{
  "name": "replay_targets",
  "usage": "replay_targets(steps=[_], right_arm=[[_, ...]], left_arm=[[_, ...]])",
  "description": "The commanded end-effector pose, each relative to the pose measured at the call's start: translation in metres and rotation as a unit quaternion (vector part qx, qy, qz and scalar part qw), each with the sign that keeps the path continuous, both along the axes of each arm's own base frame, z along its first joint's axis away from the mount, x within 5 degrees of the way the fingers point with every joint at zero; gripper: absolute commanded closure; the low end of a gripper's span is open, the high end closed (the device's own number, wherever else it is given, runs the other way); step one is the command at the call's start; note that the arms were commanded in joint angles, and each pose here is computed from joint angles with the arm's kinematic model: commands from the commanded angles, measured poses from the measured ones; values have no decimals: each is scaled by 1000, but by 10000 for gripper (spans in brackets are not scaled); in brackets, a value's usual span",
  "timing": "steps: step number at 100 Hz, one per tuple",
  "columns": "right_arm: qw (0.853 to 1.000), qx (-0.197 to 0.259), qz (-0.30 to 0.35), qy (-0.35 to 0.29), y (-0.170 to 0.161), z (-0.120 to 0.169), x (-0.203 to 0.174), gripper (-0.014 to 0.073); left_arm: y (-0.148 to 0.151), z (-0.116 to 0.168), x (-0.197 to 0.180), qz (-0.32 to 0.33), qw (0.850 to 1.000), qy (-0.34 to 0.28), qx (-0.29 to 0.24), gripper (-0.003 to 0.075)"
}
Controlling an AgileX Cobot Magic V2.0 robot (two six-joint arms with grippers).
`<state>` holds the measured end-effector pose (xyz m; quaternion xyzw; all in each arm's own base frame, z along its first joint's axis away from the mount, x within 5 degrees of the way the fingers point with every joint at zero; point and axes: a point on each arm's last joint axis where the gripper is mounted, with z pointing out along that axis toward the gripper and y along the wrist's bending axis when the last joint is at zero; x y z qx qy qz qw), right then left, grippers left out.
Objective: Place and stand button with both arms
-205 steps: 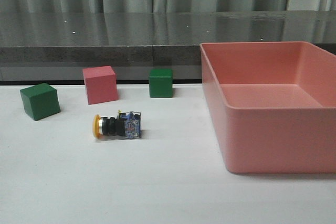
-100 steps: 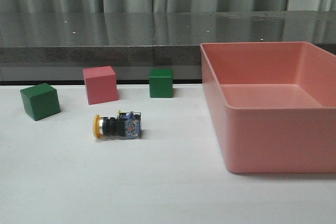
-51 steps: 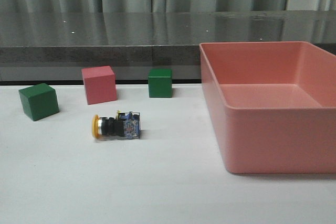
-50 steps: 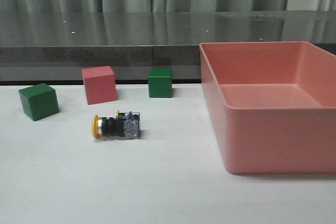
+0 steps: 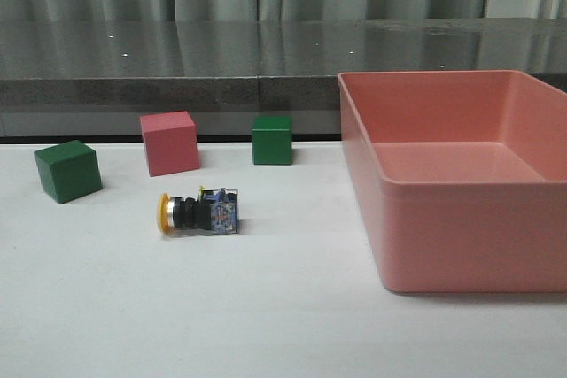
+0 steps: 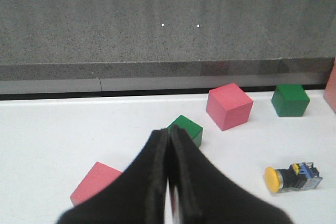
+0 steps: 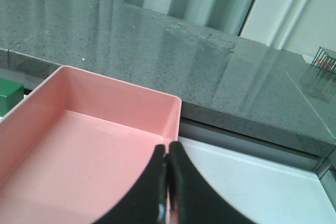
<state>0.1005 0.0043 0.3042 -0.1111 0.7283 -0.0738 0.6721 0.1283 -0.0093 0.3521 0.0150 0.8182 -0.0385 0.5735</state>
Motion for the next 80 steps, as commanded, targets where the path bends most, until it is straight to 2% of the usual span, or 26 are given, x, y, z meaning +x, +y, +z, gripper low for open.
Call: replay_targets(steps=[1,13,20,30,35,40,47,56,67,80], right_arm=[[999,3,-1,-50,0,15,-1,704],[999,3,-1,-50,0,15,-1,704],[999,3,-1,-50,0,15,-1,704],[999,3,-1,-50,0,15,-1,704],[999,3,-1,-50,0,15,-1,704],[999,3,-1,-50,0,15,-1,704],[999,3,-1,-50,0,15,-1,704],[999,3,-1,-50,0,15,-1,704],[999,3,-1,-50,0,15,-1,704],[999,3,-1,-50,0,15,-1,704]], left_arm=[[-1,17,25,-10,999,-19,29,738],[-4,10,56,-35,997,18,74,733],[-10,2,72,-61,993,37,92,675],[-23,-12,90,-107,987,63,104,478],[-31,-19,96,-131,981,69,123,330],[-39,-25,103,-146,978,69,130,217],[-48,-32,114,-154,977,63,132,129],[-56,-43,127,-158,977,65,126,122],[-66,-55,141,-151,982,63,93,121],[-77,-71,153,-166,977,64,116,121]])
